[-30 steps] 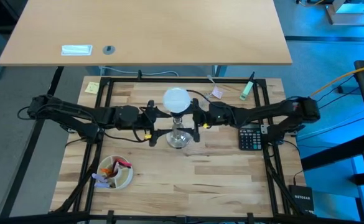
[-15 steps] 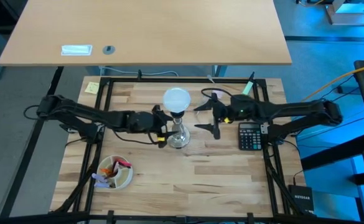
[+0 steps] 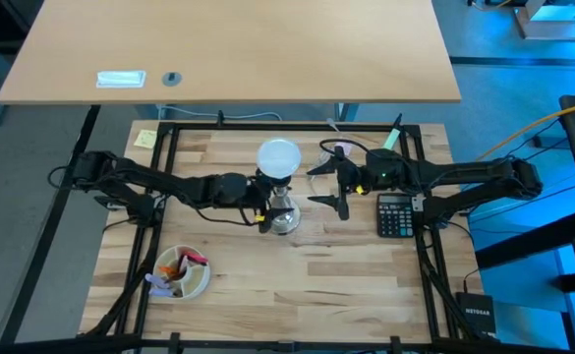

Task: Screw lightbulb
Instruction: Remove the lightbulb from the silver lamp

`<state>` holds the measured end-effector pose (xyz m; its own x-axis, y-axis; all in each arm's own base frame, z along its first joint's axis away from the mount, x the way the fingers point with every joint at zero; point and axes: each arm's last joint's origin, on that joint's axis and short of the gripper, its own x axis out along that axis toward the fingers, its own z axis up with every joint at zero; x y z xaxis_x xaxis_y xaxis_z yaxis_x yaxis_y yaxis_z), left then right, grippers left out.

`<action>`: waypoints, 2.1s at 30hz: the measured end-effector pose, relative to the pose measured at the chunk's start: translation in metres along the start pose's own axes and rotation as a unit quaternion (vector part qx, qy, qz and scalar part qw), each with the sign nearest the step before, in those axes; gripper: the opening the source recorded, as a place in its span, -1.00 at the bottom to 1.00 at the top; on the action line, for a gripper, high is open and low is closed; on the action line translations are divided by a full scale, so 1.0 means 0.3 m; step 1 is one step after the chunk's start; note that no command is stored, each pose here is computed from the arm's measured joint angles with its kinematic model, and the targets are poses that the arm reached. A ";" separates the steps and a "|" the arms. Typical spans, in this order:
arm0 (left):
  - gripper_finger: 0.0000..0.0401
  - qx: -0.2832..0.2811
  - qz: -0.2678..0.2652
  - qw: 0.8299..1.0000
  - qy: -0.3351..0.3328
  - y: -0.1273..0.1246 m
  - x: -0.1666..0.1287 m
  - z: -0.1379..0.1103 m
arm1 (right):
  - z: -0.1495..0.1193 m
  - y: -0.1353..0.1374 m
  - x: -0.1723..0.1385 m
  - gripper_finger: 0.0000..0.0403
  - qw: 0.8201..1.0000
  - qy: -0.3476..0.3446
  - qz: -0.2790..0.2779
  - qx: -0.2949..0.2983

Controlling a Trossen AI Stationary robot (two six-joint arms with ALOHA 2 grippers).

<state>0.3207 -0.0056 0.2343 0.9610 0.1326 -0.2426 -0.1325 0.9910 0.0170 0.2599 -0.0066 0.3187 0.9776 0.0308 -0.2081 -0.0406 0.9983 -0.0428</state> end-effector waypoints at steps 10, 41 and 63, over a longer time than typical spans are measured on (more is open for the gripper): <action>0.40 -0.025 0.002 0.997 -0.066 0.021 -0.033 -0.079 | -0.001 0.000 0.000 0.59 1.000 0.001 0.000 0.000; -0.38 0.023 0.168 0.984 -0.054 -0.008 -0.045 -0.062 | 0.171 0.116 0.141 0.59 0.982 -0.115 -0.147 0.035; -0.38 -0.003 0.175 0.981 -0.087 -0.069 -0.048 0.008 | 0.317 0.179 0.271 0.22 0.965 -0.114 -0.238 -0.011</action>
<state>0.3103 -0.0279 0.2397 0.8830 0.4663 -0.0539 -0.4630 0.8841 0.0635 0.3567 0.0542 0.3925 0.9068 -0.4173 0.0600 0.4215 0.9011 -0.1019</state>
